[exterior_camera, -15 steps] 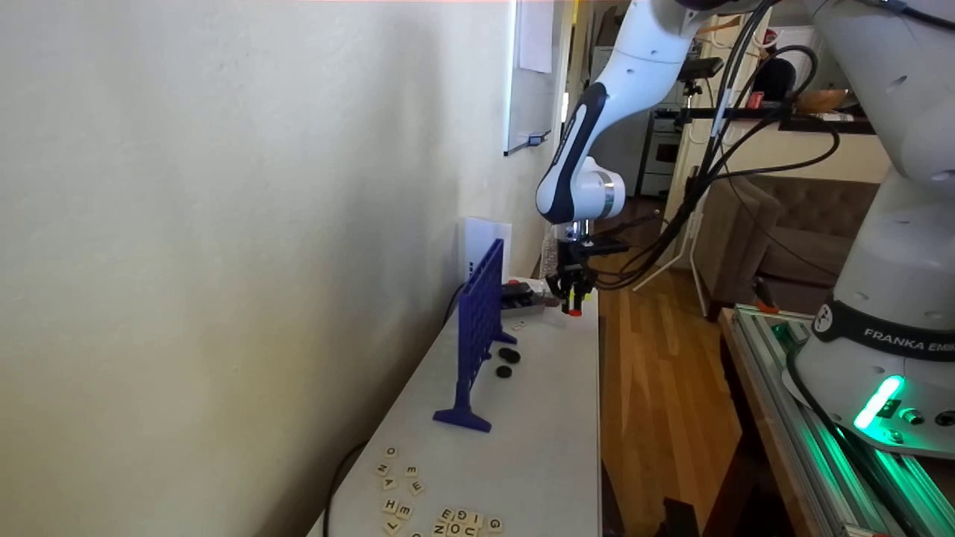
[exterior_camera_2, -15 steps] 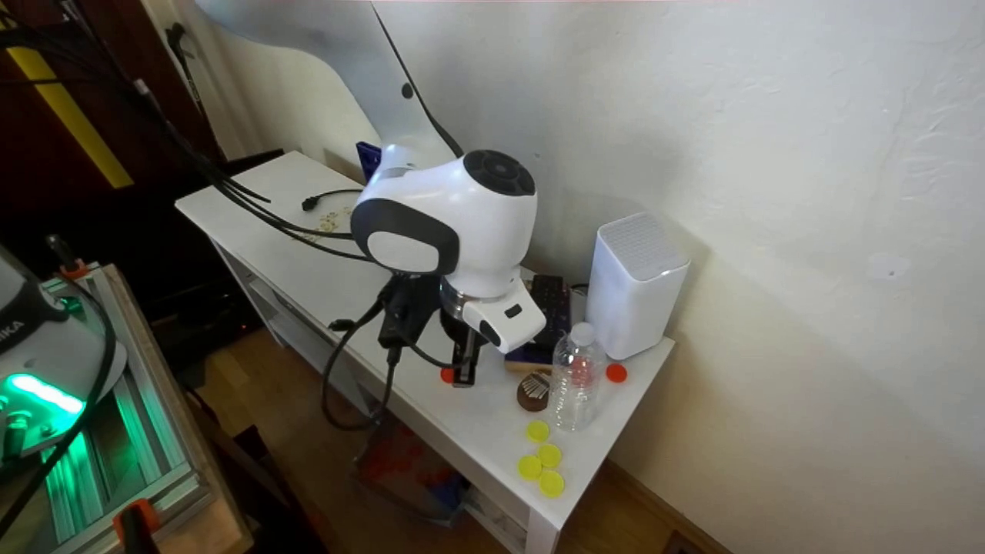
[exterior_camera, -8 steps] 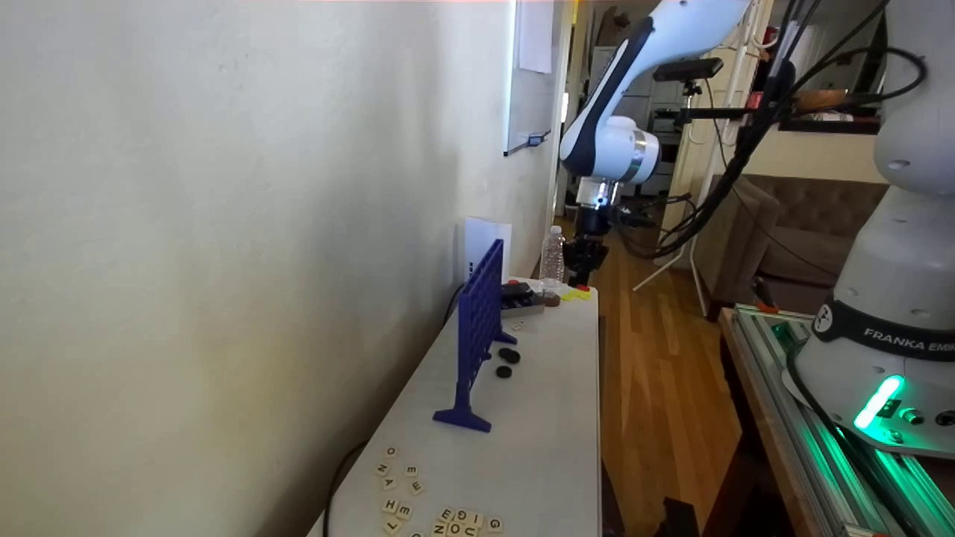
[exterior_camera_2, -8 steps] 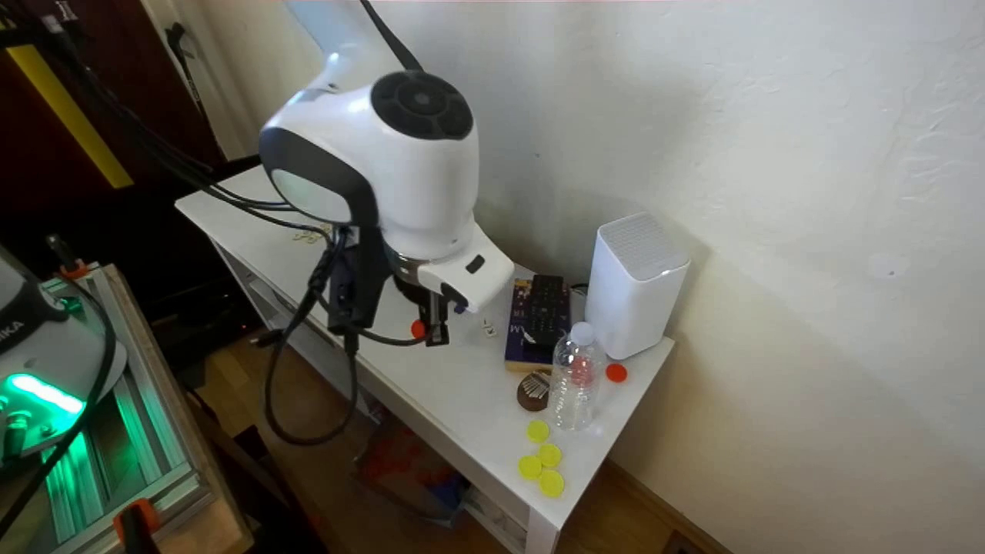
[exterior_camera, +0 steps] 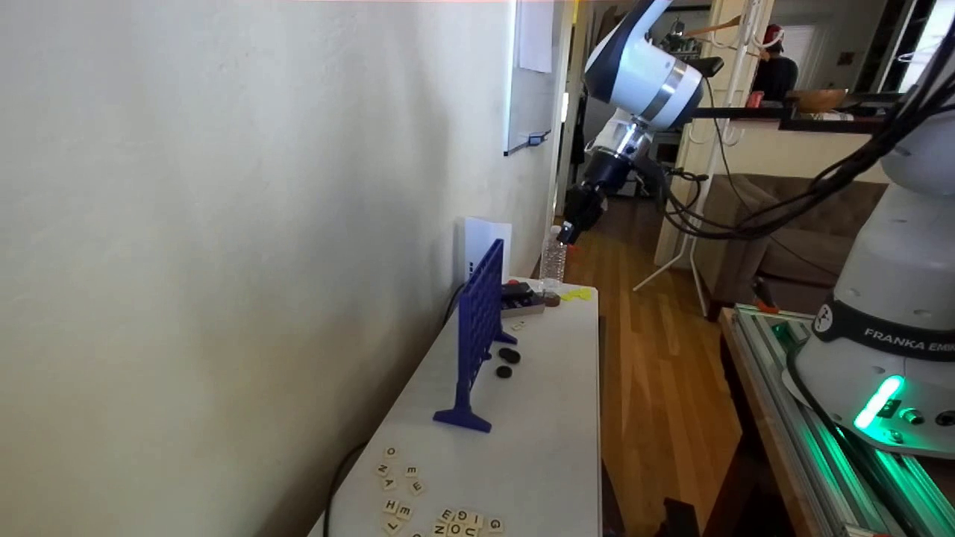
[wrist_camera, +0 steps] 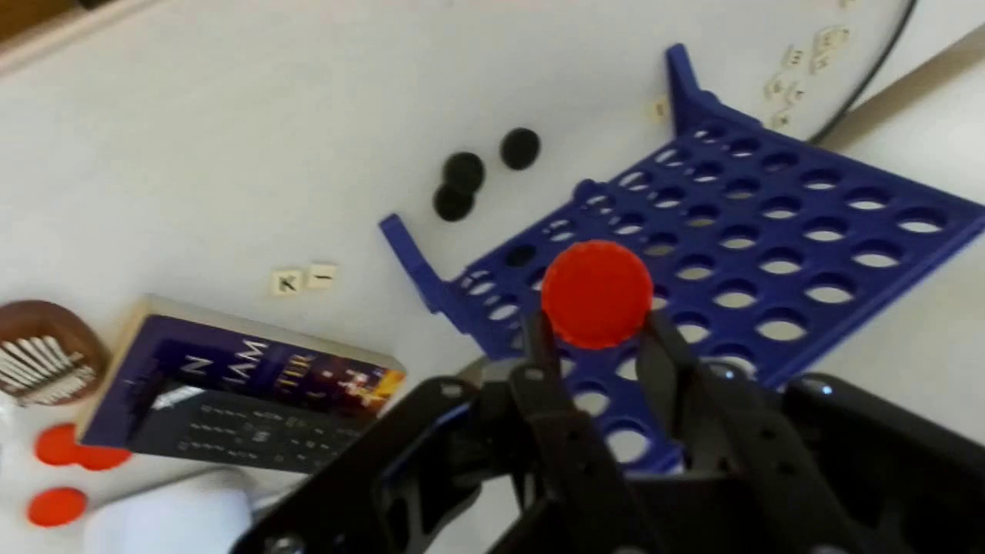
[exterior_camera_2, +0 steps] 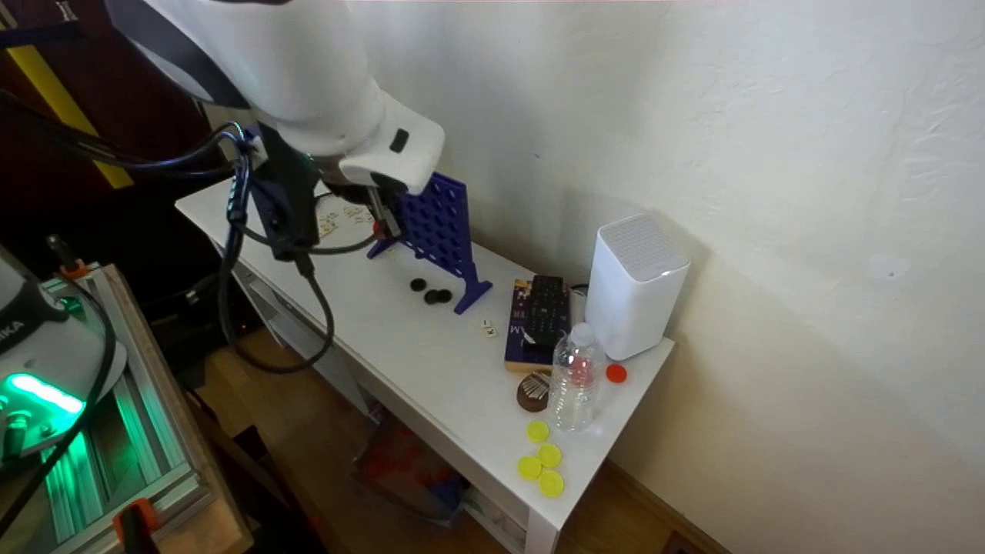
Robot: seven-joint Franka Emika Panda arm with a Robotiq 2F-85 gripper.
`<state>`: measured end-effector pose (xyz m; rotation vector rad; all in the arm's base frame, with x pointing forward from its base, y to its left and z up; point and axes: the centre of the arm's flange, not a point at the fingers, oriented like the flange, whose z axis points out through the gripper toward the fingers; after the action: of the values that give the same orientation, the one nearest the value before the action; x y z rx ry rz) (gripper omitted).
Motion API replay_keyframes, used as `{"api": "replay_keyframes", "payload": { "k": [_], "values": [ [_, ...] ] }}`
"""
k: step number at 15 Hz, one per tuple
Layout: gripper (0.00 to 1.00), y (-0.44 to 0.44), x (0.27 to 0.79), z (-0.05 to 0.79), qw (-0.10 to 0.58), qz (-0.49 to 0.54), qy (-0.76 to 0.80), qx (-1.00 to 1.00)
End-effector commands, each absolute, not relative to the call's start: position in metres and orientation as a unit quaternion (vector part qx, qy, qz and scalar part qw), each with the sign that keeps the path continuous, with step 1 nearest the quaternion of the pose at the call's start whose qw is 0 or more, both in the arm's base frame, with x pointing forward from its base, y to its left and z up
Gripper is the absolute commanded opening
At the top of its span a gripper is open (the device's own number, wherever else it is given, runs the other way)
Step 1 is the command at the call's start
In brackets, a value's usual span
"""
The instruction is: Pick up the red token closest to the purple object and place it in the purple on the far right
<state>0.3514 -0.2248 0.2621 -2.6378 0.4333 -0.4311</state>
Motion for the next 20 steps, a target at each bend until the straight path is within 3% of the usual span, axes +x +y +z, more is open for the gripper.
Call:
{"api": "replay_keyframes", "payload": {
  "k": [1, 10, 16, 19, 20],
  "values": [
    [0.08, -0.179, 0.326, 0.308, 0.253, -0.233, 0.104, -0.933],
    [0.08, -0.155, 0.342, 0.335, 0.337, -0.421, 0.152, -0.828],
    [0.08, -0.166, 0.355, 0.294, 0.296, -0.542, 0.204, -0.76],
    [0.08, -0.163, 0.361, 0.269, 0.268, -0.535, 0.203, -0.775],
    [0.32, -0.171, 0.348, 0.303, 0.277, -0.542, 0.205, -0.766]
  ]
}}
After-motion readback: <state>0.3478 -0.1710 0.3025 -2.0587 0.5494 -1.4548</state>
